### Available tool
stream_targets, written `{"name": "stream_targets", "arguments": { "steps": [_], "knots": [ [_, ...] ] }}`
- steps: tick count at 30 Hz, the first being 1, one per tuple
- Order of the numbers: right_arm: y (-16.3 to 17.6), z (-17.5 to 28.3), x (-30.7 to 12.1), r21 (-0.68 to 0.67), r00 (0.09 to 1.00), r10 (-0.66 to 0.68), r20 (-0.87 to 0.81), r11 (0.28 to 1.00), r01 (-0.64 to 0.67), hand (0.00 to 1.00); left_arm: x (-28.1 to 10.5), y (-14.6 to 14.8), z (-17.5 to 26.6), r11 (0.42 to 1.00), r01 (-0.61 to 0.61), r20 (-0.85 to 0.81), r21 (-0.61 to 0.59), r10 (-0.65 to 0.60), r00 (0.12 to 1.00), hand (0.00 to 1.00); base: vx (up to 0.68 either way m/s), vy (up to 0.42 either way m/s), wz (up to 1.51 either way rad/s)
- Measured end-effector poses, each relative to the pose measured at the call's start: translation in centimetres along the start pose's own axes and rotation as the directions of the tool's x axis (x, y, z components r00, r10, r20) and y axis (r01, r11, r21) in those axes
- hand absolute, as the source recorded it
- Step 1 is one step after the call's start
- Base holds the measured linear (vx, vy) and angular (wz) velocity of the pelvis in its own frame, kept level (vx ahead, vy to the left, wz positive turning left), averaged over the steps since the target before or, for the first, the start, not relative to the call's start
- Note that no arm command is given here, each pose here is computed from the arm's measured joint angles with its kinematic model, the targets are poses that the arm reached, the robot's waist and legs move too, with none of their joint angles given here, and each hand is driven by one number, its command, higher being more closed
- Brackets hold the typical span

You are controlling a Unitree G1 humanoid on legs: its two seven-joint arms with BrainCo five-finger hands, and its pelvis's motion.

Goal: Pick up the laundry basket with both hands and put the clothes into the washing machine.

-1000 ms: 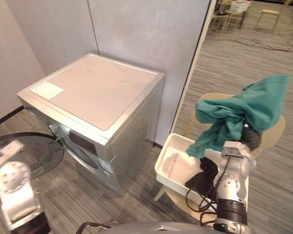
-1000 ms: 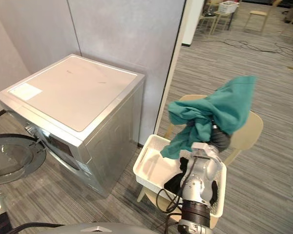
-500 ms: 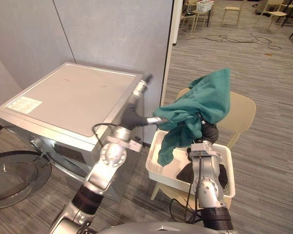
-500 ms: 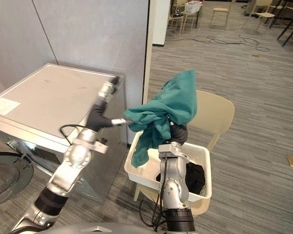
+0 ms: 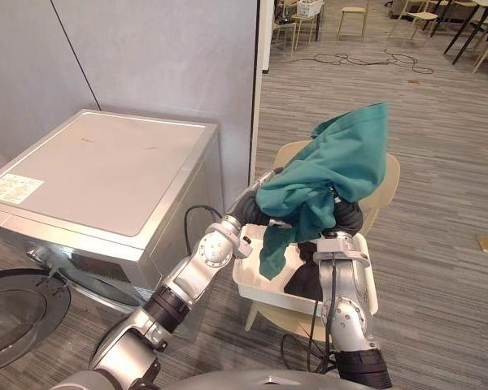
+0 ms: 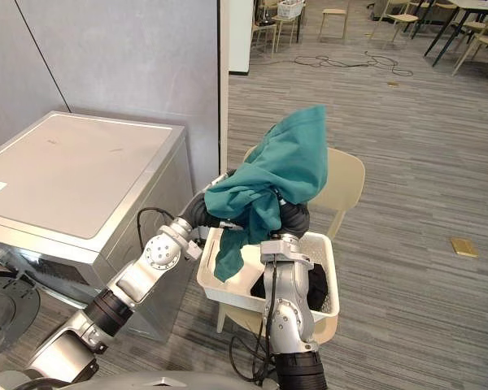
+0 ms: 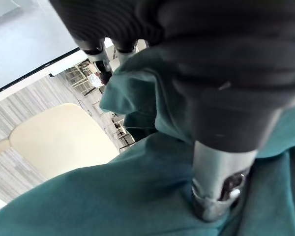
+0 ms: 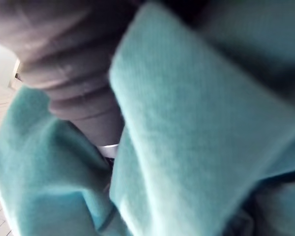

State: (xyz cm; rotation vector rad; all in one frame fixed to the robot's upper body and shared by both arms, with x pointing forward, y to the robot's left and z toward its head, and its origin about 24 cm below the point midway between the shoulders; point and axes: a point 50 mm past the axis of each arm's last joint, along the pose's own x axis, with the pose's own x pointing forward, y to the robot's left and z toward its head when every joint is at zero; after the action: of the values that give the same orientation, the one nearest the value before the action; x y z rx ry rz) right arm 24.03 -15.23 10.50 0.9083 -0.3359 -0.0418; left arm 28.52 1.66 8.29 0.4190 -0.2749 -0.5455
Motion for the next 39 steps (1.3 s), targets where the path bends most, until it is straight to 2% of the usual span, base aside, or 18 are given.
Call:
{"name": "stream_targets", "arguments": {
  "steps": [7,8,18,32,33,39],
  "knots": [
    [0.2,0.1,-0.2,0.004,1.000,0.002,0.003,1.000,-0.002,1.00,0.3,-1.6,-0.8,0.998,0.063,-0.050,0.007,-0.062,0.997,0.00,0.00,-0.002,-0.02],
    [0.5,0.2,-0.2,0.007,1.000,0.011,0.006,1.000,-0.011,1.00,0.4,-1.7,-0.6,0.997,0.071,-0.040,0.012,-0.071,0.997,1.00,0.00,0.000,0.00],
    [0.0,0.0,-0.9,0.004,1.000,-0.017,-0.008,1.000,0.017,1.00,1.2,-3.5,0.9,0.990,0.128,0.003,-0.066,-0.128,0.992,1.00,0.00,-0.002,0.01],
    [-0.2,0.0,-1.0,0.004,0.999,-0.032,-0.007,0.999,0.032,1.00,1.3,-4.2,1.2,0.980,0.154,0.006,-0.128,-0.154,0.988,1.00,0.00,0.000,0.00],
    [-0.3,0.0,-1.1,0.002,0.999,-0.036,-0.008,0.999,0.036,0.00,1.3,-4.2,1.2,0.979,0.153,0.002,-0.136,-0.154,0.988,1.00,0.00,0.000,0.00],
    [-3.0,-0.4,-3.1,-0.065,0.986,-0.150,-0.077,0.987,0.145,0.00,1.4,-3.1,1.0,0.983,0.108,-0.014,-0.149,-0.112,0.994,1.00,0.00,0.000,0.00]
  ]
}}
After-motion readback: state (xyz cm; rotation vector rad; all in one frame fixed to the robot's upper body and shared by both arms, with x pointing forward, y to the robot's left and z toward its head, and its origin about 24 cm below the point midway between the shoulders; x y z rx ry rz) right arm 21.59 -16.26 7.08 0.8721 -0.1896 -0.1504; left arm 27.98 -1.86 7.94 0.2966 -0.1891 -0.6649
